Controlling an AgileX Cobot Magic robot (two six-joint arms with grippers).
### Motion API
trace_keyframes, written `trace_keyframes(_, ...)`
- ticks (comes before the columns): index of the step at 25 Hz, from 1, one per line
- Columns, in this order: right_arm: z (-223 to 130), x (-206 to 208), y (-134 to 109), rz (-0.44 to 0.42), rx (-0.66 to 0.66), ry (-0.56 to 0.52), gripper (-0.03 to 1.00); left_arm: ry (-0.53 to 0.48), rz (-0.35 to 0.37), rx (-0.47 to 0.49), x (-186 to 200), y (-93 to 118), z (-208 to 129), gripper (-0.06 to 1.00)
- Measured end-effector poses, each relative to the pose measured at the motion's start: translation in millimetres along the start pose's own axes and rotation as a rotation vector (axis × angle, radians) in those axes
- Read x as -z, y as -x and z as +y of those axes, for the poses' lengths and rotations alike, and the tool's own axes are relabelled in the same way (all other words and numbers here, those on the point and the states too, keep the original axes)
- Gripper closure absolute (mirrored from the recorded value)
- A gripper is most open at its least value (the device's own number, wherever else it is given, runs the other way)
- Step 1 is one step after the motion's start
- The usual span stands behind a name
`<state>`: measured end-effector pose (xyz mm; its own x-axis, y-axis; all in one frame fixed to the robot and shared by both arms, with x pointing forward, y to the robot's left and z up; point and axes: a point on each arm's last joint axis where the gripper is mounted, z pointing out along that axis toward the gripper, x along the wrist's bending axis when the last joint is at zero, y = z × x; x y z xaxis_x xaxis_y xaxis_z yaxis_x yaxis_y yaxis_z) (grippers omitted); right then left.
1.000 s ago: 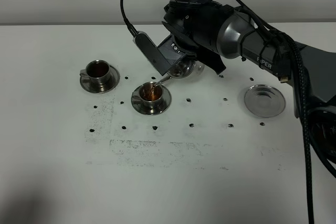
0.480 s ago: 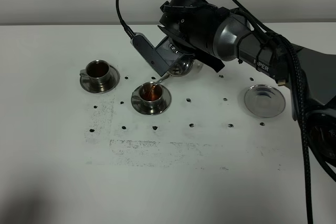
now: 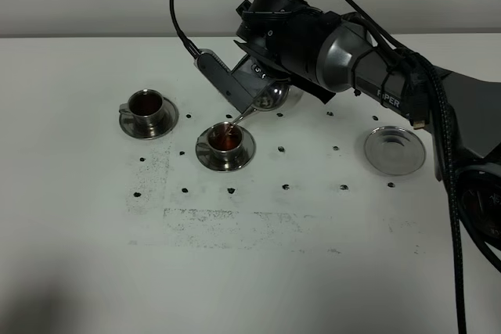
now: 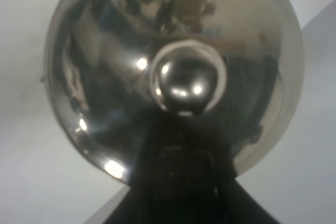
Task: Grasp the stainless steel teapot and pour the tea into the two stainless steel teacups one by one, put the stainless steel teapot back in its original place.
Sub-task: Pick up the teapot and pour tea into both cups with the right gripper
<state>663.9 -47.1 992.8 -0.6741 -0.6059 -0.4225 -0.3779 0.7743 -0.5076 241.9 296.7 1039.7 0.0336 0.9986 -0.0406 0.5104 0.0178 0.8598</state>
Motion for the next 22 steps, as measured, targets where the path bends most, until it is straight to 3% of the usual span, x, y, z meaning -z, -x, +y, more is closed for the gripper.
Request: trace_keyframes(22, 1.0, 1.6, 1.3, -0.011, 0.027, -0.018, 0.77, 0.000, 0.000, 0.000, 0.0, 0.0, 0.0, 0.48)
